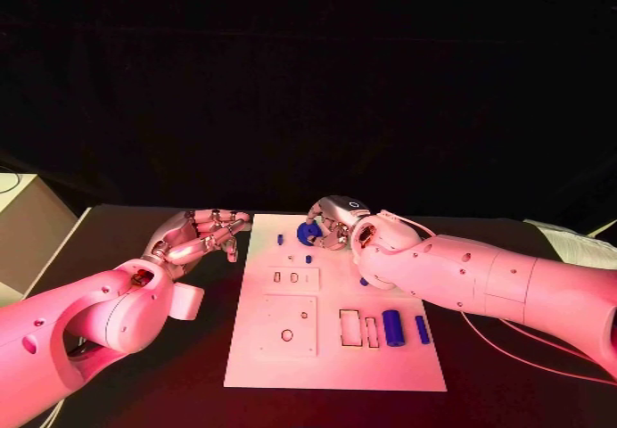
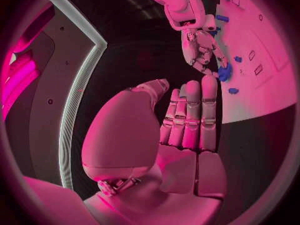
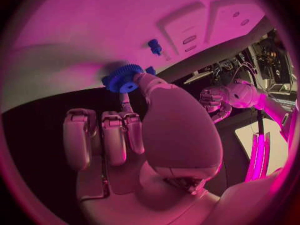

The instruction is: Assemble the parts on the task board

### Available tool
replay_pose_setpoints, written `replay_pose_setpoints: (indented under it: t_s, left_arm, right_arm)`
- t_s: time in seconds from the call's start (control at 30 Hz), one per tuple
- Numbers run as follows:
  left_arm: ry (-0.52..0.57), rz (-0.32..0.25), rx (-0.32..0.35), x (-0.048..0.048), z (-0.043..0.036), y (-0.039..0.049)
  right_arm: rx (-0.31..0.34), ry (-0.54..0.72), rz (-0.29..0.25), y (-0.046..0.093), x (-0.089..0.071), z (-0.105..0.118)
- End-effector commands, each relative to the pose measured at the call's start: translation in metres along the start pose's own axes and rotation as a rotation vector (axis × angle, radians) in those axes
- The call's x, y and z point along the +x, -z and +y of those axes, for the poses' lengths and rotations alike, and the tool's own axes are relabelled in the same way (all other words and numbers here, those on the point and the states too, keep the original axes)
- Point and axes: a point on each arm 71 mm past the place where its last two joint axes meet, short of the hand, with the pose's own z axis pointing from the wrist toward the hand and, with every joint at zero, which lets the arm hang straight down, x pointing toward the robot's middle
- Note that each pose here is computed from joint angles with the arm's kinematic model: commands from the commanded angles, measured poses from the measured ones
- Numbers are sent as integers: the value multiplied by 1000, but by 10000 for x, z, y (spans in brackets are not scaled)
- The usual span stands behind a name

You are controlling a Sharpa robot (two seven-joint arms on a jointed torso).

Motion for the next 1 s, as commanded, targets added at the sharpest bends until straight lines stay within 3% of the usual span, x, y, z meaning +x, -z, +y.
replay_pose_setpoints:
  t_s: [0.03,0.57,1.0]
  left_arm:
    - [10,18,6,23,-7,-5]
    - [10,18,6,25,-6,-7]
    - [9,16,5,20,-6,-6]
  right_arm:
    - [-13,3,39,3,56,17]
    - [10,21,49,-16,92,-36]
    - [12,13,87,-27,132,-60]
